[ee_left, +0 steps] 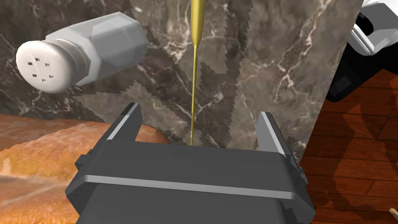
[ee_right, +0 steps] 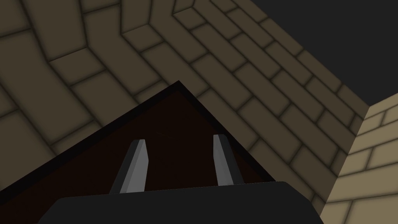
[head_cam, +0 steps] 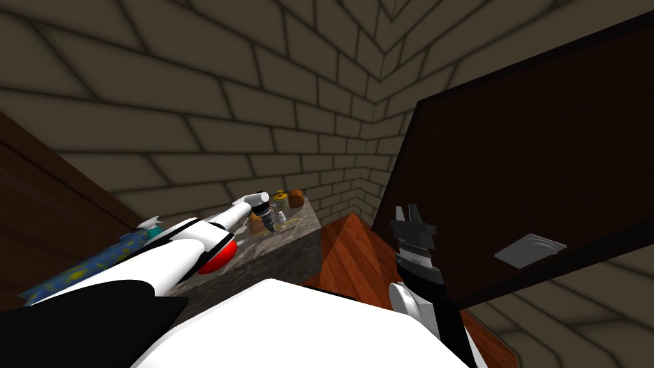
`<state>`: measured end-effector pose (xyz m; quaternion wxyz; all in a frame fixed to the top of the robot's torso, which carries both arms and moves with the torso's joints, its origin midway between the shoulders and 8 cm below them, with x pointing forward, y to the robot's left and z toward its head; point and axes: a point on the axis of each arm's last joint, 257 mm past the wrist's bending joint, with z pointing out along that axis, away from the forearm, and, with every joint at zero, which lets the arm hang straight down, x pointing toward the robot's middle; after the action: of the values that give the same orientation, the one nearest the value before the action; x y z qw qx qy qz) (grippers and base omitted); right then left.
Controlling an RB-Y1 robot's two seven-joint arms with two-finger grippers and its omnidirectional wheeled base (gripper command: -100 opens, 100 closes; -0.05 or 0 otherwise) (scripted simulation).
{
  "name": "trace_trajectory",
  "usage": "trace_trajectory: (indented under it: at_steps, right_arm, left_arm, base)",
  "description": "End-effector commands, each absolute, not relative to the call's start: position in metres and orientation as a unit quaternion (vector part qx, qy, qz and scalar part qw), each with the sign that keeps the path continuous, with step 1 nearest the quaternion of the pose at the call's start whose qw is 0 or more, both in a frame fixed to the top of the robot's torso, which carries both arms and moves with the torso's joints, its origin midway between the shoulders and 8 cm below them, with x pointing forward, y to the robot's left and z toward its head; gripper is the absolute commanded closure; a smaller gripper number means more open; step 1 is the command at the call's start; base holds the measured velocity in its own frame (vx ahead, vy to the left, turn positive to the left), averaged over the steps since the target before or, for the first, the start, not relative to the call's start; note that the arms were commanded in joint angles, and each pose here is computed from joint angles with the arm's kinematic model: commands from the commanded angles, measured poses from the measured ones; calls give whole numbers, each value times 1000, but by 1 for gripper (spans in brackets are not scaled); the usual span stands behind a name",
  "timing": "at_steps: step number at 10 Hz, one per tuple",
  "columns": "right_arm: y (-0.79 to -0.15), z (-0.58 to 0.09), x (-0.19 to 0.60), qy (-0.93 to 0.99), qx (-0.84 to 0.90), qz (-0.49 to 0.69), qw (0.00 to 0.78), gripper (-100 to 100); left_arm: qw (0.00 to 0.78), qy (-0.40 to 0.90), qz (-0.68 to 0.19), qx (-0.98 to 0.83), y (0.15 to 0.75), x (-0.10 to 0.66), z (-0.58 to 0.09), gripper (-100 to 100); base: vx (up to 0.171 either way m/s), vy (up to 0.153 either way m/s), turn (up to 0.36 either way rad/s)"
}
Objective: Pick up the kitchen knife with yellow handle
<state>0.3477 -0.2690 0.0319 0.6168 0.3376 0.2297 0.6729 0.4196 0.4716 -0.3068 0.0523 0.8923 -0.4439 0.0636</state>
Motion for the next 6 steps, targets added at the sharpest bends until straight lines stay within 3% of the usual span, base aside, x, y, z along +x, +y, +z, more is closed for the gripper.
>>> trace_trajectory:
  at_steps: [1,2,3,6]
  right_arm:
    - [-269,32,348,230,338,673,617,0]
    - [-269,32,348,230,338,673,617,0]
    - [-269,32,348,230,338,673,617,0]
    - [-269,32,348,230,338,673,617,0]
  left_arm:
    - [52,-444,64,892,472,420,-307,-100]
    - [54,-445,62,892,471,419,-307,0]
    - [54,-450,62,889,481,413,-309,-100]
    - [55,-451,61,889,499,402,-314,-100]
  base:
    - [34,38,-14]
    - [6,7,1]
    - [49,-32,62]
    - [85,-99,83]
